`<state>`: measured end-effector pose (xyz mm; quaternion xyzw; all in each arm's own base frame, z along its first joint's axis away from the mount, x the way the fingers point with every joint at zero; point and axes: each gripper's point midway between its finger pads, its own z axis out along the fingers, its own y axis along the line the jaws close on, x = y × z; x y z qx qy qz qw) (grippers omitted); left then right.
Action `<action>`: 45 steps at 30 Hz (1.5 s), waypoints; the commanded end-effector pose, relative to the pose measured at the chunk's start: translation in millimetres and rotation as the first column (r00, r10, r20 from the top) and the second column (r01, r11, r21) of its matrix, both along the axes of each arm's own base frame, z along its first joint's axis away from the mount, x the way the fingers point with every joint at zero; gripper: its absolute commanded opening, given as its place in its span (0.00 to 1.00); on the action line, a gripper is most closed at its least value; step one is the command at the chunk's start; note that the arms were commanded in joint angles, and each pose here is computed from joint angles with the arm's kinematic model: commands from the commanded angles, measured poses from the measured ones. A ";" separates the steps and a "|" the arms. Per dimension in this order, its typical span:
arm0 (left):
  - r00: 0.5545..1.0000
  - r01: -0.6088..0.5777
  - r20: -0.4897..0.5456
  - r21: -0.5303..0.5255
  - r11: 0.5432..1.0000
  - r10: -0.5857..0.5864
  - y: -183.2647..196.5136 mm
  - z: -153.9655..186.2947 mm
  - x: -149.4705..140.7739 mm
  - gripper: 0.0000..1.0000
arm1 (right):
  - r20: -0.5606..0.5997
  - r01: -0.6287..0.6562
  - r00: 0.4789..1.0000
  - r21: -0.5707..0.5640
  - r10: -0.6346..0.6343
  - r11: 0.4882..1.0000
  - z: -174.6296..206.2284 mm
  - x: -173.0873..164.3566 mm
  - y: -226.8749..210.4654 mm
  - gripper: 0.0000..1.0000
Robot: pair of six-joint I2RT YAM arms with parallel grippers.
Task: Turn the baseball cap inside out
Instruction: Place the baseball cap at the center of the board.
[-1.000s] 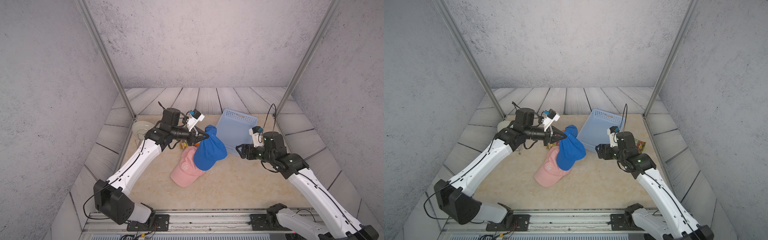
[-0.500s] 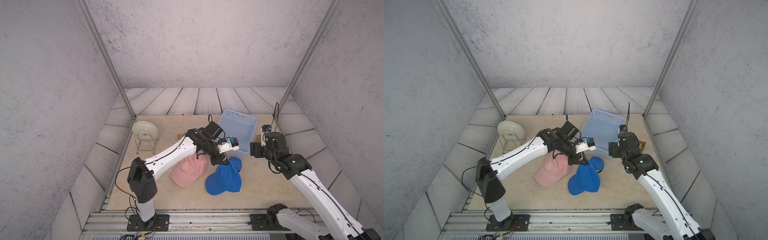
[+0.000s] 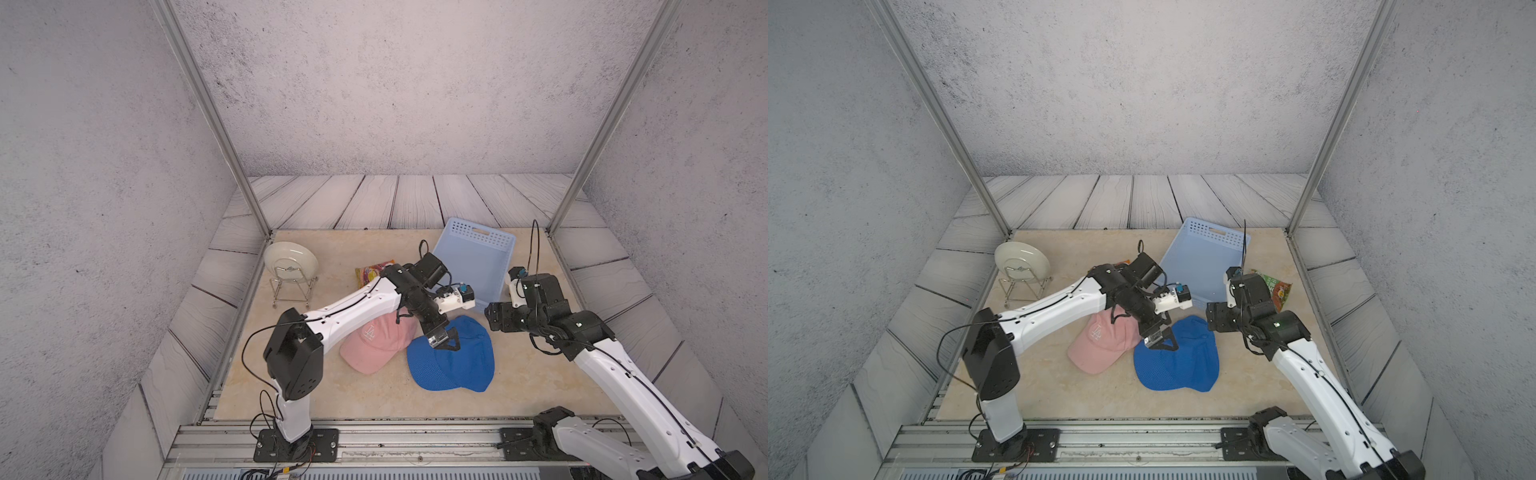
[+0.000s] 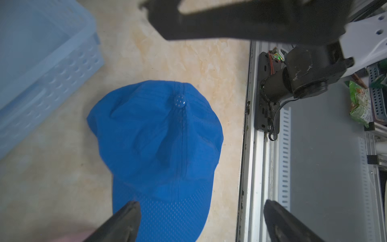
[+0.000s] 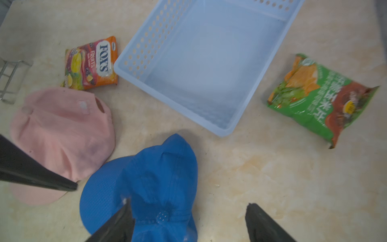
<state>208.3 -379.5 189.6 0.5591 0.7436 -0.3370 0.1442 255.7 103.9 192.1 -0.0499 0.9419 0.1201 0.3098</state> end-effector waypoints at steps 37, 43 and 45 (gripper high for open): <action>0.993 -0.119 0.007 -0.071 0.990 0.120 25.3 -46.0 44.6 0.73 | -0.445 -0.081 0.888 0.087 0.112 0.993 -91.0 -31.6 42.9 0.25; 0.991 -0.134 0.018 -0.069 0.989 0.135 27.8 -41.1 46.8 0.73 | -0.321 -0.093 0.938 0.128 0.130 0.987 -52.6 -21.0 47.9 0.02; 0.990 -0.138 0.020 -0.074 0.988 0.140 28.1 -39.9 47.3 0.73 | -0.273 -0.102 0.952 0.144 0.138 0.984 -39.1 -19.4 48.9 0.00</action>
